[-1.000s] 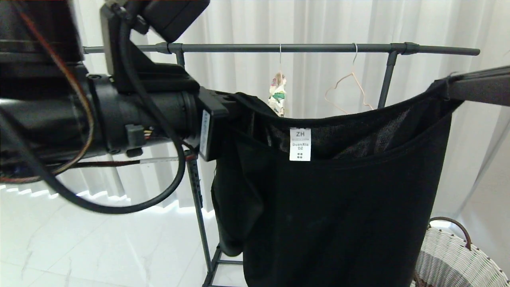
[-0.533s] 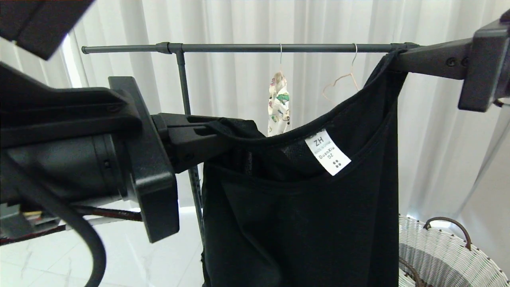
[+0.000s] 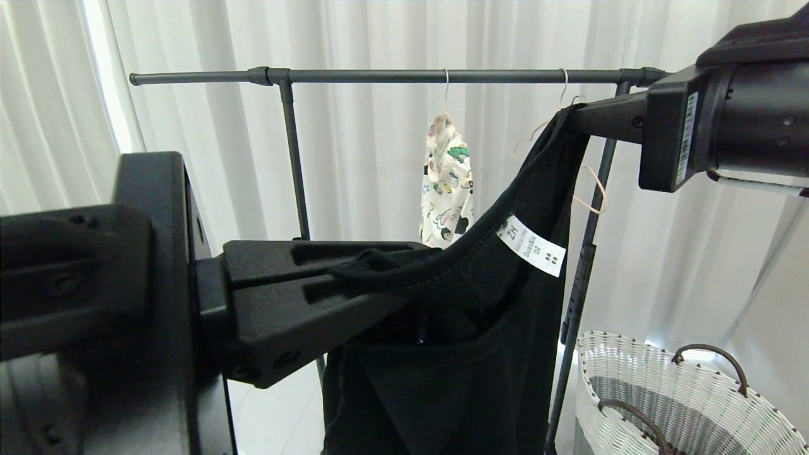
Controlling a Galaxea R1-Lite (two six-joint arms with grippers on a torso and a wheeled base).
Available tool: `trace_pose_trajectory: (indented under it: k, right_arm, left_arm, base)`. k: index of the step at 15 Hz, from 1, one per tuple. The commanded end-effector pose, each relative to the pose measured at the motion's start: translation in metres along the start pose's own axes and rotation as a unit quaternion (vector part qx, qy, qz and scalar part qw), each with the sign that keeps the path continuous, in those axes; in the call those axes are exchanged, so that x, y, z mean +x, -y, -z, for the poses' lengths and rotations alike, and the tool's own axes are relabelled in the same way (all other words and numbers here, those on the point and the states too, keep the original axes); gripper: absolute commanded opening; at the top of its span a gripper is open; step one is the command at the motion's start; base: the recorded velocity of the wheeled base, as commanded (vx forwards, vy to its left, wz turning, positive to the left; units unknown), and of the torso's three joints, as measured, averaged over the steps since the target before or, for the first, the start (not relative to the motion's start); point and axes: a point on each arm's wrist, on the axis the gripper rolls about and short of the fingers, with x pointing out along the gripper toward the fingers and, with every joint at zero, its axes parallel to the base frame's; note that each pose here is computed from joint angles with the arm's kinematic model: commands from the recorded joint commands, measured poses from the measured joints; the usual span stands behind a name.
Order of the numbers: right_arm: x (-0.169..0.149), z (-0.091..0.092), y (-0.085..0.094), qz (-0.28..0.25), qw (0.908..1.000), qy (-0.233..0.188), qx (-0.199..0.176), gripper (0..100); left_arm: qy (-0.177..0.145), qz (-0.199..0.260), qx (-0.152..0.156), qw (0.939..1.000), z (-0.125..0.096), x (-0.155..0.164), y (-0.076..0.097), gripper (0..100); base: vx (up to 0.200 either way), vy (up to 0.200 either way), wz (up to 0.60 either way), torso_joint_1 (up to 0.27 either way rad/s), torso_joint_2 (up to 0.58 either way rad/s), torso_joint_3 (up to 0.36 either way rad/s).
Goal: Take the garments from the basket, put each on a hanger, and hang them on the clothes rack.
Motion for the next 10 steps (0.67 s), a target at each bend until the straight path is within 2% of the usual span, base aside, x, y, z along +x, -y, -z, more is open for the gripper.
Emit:
trace_pose_trajectory:
  k: [1,6,8,10]
  right_arm:
    - [0.002,0.001,0.0,0.001,1.0,-0.003,-0.001,0]
    - [-0.006,-0.001,0.006,0.011,0.9999,0.004,0.002,0]
    - [-0.016,-0.002,0.011,0.018,0.9998,0.006,0.004,0]
    - [-0.028,0.002,0.015,0.02,0.9998,0.0,0.002,0]
  left_arm:
    - [0.002,0.002,0.0,1.0,0.0,-0.001,0.001,0]
    - [0.001,-0.012,-0.003,0.9999,-0.001,-0.001,-0.005,0]
    - [-0.011,-0.071,-0.011,0.9974,0.002,0.001,-0.028,0]
    - [-0.028,-0.139,-0.02,0.9898,0.003,0.008,-0.058,0]
  base:
    - [0.0,0.0,0.0,0.0,0.0,0.0]
    - [0.0,0.0,0.0,0.0,0.0,0.0]
    - [0.0,0.0,0.0,0.0,0.0,0.0]
    - [0.0,0.0,0.0,0.0,0.0,0.0]
